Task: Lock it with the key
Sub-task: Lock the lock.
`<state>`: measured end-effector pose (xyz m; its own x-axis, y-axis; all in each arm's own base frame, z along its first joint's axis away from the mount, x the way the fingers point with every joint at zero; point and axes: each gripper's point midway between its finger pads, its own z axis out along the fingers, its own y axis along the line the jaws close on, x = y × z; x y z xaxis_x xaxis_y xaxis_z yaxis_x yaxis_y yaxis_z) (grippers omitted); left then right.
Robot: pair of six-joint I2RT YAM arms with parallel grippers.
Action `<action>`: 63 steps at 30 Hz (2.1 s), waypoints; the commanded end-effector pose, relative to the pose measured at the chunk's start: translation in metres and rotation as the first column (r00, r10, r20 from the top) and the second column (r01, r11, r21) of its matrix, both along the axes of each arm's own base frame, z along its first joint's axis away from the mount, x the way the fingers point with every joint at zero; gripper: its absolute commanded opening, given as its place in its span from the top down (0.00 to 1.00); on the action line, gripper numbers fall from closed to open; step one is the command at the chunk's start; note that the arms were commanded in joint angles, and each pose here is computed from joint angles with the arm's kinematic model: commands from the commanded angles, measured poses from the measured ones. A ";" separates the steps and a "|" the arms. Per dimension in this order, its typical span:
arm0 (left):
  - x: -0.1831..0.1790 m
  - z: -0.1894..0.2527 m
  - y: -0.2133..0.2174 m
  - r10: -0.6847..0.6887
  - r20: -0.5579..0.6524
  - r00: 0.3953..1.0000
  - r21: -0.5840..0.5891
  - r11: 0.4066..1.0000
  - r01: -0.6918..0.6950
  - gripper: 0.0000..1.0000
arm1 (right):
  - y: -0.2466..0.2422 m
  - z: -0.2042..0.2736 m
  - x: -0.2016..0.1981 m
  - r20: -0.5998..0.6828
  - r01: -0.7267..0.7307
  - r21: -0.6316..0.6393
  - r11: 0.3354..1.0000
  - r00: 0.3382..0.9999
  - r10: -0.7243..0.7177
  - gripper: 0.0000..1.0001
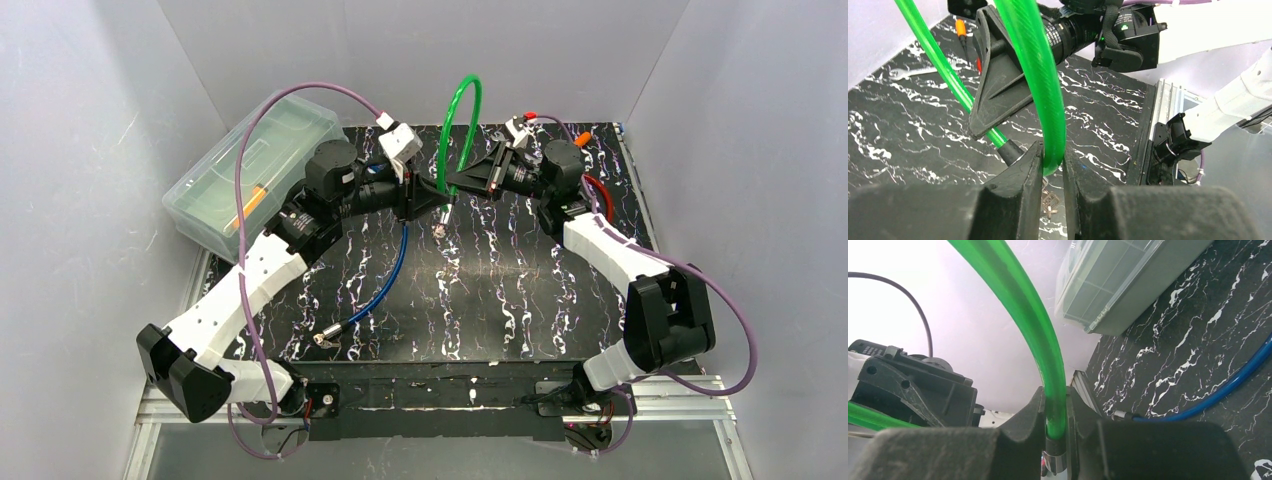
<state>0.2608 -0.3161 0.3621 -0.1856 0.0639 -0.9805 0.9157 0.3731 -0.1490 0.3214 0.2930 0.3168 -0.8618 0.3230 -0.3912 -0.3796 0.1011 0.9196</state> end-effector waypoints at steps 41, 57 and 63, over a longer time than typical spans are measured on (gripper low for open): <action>-0.010 -0.066 0.022 0.303 0.301 0.904 0.325 0.859 -0.396 0.54 | -0.001 0.046 0.009 0.125 0.049 0.004 0.999 0.991 -0.050 0.99; -0.013 -0.063 0.021 0.366 0.139 0.920 0.284 0.875 -0.391 0.79 | -0.002 0.052 0.002 0.135 0.032 0.039 0.999 0.990 -0.037 0.99; -0.007 -0.064 0.027 0.395 0.084 0.915 0.260 0.878 -0.403 0.67 | -0.004 0.054 0.001 0.131 0.034 0.051 0.998 0.991 -0.041 0.99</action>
<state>0.2545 -0.2925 0.2734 -0.2162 0.3342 -0.9174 0.6958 0.7119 0.0954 0.3316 0.2937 0.3300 -0.8444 0.3435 -0.4110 -0.3880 0.1368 0.9114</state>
